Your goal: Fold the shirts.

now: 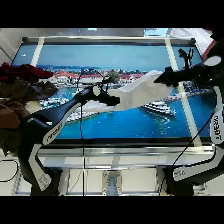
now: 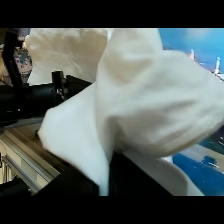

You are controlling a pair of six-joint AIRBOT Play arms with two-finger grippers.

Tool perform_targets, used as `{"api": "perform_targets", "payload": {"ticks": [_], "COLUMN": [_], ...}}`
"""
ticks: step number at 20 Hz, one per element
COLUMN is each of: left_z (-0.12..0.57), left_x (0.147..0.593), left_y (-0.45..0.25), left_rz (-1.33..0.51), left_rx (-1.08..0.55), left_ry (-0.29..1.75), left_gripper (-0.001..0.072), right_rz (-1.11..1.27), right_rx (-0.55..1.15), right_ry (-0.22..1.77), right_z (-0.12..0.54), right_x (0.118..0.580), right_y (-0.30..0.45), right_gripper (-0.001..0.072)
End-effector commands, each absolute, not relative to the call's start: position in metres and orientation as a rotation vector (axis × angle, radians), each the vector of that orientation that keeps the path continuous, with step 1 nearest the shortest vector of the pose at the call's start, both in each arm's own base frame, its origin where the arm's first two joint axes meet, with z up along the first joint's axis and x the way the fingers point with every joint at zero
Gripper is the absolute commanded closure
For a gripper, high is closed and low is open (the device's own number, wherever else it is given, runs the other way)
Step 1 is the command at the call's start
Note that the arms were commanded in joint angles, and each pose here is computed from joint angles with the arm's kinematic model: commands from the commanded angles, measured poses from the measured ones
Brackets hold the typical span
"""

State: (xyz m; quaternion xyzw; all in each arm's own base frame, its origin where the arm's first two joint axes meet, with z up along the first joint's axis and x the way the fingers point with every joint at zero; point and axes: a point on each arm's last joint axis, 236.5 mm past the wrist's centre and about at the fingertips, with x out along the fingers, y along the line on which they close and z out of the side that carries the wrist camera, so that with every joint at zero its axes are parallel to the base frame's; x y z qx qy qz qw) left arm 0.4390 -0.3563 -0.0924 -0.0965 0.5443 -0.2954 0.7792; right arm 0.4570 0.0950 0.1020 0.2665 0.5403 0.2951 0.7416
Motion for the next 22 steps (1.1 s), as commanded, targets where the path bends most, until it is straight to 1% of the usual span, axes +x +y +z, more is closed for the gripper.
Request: {"api": "perform_targets", "payload": {"ticks": [1,3,5,7,10,12,14,15,16,17,18,20,22], "left_z": [-0.053,0.001,0.058,0.113,0.175,0.197,0.206,0.206,0.204,0.2,0.196,0.191,0.19], "left_x": [0.455,0.481,0.509,0.524,0.519,0.508,0.496,0.491,0.487,0.483,0.479,0.474,0.474], "left_y": [-0.362,-0.344,-0.303,-0.253,-0.197,-0.179,-0.174,-0.174,-0.174,-0.173,-0.173,-0.172,-0.171], "left_rz": [-0.678,-0.697,-0.639,-0.556,-0.476,-0.457,-0.458,-0.463,-0.467,-0.471,-0.48,-0.491,-0.494], "left_rx": [-0.215,-0.15,-0.049,0.021,0.025,0.028,0.04,0.043,0.047,0.053,0.071,0.094,0.105], "left_ry": [1.133,1.029,0.91,0.819,0.736,0.723,0.732,0.745,0.763,0.787,0.807,0.831,0.833], "left_gripper": [0.0696,0.0697,0.0697,0.0696,0.0696,0.0696,0.0696,0.0696,0.0696,0.0696,0.0696,0.0695,0.0696], "right_rz": [0.706,0.718,0.686,0.665,0.72,0.752,0.77,0.766,0.751,0.737,0.732,0.738,0.728], "right_rx": [0.52,0.502,0.455,0.427,0.453,0.498,0.602,0.665,0.76,0.854,0.915,0.884,0.847], "right_ry": [1.137,1.115,1.089,1.067,1.037,1.034,1.029,1.002,0.973,0.957,0.937,0.855,0.796], "right_z": [0.141,0.15,0.149,0.141,0.125,0.101,0.073,0.063,0.058,0.056,0.059,0.071,0.085], "right_x": [0.458,0.46,0.467,0.473,0.476,0.473,0.471,0.474,0.479,0.482,0.485,0.498,0.522], "right_y": [0.139,0.166,0.19,0.222,0.299,0.357,0.417,0.441,0.461,0.476,0.483,0.477,0.451], "right_gripper": [0.0685,0.0686,0.0687,0.0687,0.0687,0.0687,0.0684,0.0672,0.0453,0.0188,0.0145,0.0147,0.0147]}}
